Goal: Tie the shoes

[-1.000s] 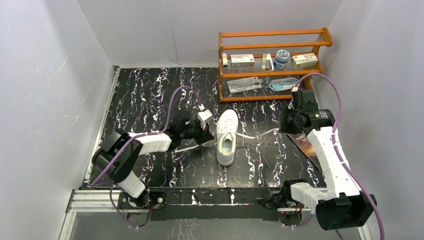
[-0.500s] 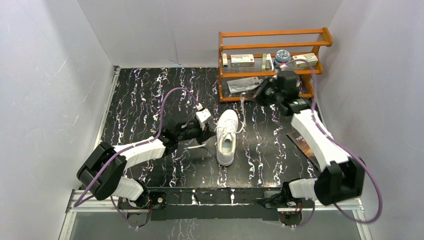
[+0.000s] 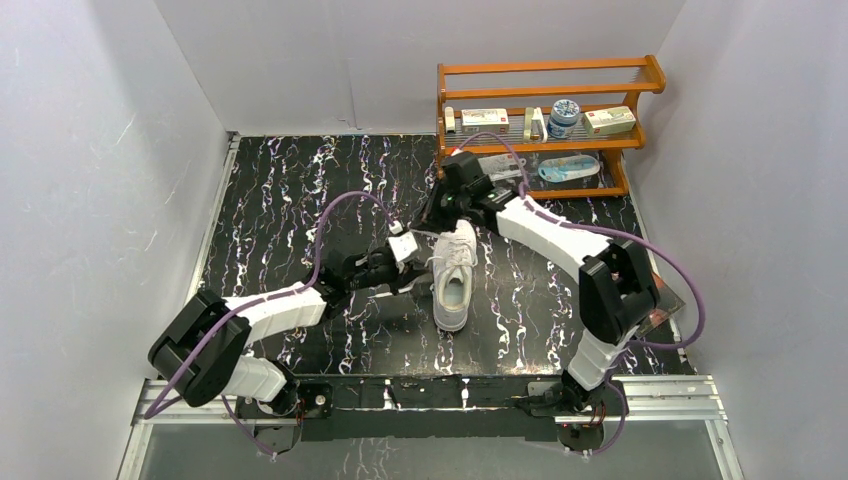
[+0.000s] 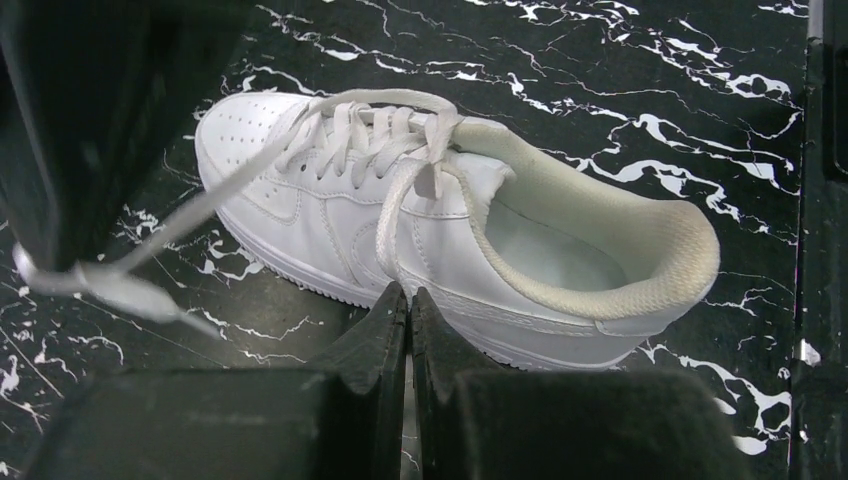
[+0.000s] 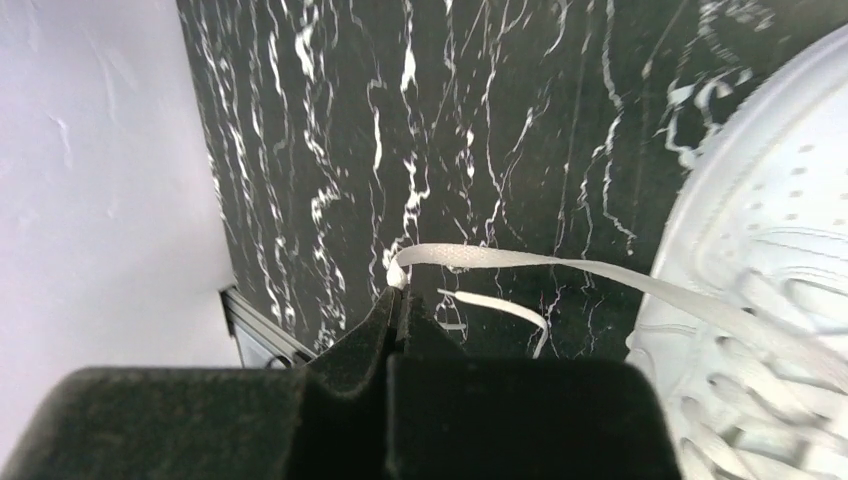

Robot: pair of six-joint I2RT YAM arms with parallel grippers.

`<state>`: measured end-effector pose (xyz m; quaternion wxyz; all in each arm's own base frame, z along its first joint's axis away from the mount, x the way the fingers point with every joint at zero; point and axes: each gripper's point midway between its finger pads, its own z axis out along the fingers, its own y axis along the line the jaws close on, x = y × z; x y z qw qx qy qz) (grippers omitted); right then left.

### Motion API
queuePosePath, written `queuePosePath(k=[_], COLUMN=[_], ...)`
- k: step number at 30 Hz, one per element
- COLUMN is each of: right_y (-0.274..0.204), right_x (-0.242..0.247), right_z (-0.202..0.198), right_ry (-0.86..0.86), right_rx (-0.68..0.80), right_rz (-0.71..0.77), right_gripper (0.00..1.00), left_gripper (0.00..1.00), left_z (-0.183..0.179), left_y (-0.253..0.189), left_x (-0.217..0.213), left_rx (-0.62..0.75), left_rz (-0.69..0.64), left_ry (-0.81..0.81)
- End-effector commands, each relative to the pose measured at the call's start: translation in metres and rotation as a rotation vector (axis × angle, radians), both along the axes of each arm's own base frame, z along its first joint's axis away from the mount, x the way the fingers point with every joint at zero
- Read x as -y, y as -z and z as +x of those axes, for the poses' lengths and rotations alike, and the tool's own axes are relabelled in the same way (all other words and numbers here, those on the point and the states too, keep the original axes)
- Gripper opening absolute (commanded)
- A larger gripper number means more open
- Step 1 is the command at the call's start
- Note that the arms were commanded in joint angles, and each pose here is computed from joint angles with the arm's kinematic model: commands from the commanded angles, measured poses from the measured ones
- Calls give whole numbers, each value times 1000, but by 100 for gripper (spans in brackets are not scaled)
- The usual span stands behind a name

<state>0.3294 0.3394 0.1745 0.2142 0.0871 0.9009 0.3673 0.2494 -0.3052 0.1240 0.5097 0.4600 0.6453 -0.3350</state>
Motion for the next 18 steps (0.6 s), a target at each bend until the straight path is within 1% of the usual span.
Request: queuePosePath(k=[1,3,10,12,15,16,18], right_y=[-1,10,44,53,59,58,50], right_x=[-29,-38,-38,-31,-23,-21,-20], right_z=[-22,-42,-97,-106,-107,-105,-101], right_ry=[-167,-238,-402,-434,-466,-470,-490], right_rx=[35,22,-87,-109,-97,-91,-85], right_rz=[-18,-38,-66,-111,-159,-170,-168], right_gripper=[0,0,0,0,0,3,22], left_gripper=[0,0,0,0,0,0,0], left_z=[-8,-13,-17,-16,-16,-16,-17], left_y=[-29,-29,-7,-5,-5,-5,-5], left_x=[6,4,-4,-3,-1,-1,1], left_rx=[154,171,211,216,210,204,191], left_rz=[-55,-52,8,8,0,-4,-14], left_ry=[86,103,120,122,126,124,118])
